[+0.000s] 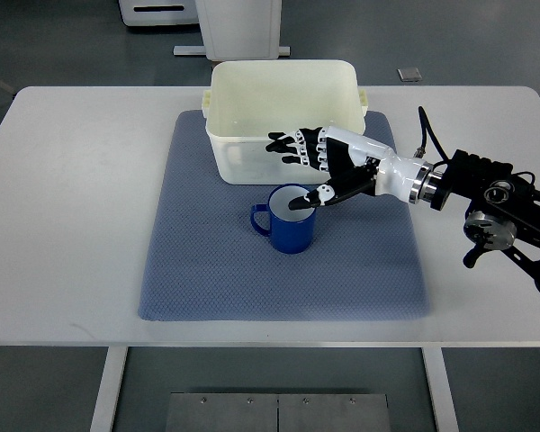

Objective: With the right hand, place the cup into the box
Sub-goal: 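Lower the right hand beside the blue mug and close fingers around it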

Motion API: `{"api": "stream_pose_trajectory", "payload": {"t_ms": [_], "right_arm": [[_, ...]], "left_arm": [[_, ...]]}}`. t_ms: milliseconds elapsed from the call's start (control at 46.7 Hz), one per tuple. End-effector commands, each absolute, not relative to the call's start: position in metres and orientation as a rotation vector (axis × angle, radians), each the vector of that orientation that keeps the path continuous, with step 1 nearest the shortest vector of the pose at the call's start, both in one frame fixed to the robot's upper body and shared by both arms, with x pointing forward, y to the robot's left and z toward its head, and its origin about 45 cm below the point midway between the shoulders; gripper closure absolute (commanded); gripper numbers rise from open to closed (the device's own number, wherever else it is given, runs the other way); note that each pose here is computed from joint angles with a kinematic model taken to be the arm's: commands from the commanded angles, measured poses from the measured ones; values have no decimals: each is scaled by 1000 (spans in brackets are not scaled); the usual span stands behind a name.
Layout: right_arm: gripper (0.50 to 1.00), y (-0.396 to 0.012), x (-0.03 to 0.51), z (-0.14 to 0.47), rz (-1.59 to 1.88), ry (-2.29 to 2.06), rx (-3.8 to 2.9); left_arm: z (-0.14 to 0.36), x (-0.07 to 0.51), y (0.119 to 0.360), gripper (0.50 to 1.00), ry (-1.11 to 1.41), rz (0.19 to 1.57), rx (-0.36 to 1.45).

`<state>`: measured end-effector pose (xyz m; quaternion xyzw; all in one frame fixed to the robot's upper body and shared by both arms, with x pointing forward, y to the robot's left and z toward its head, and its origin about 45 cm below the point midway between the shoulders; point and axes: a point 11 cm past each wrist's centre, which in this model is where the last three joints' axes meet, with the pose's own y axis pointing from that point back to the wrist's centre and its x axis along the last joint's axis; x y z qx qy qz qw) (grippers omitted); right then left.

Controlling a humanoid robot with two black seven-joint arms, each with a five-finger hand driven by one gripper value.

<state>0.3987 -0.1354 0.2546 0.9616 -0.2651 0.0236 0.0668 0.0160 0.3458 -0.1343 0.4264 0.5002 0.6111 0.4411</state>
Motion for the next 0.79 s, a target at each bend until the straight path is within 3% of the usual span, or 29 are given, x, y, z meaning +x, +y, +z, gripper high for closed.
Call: {"api": "stream_pose_trajectory", "payload": {"t_ms": [0, 771], "right_arm": [[502, -136, 398, 252, 65, -799, 2894], [505, -139, 397, 212, -12, -901, 2803]], "left_arm": [[-134, 16, 346, 500, 1241, 1516, 1059], [-134, 16, 346, 500, 1242, 1518, 1058]]}}
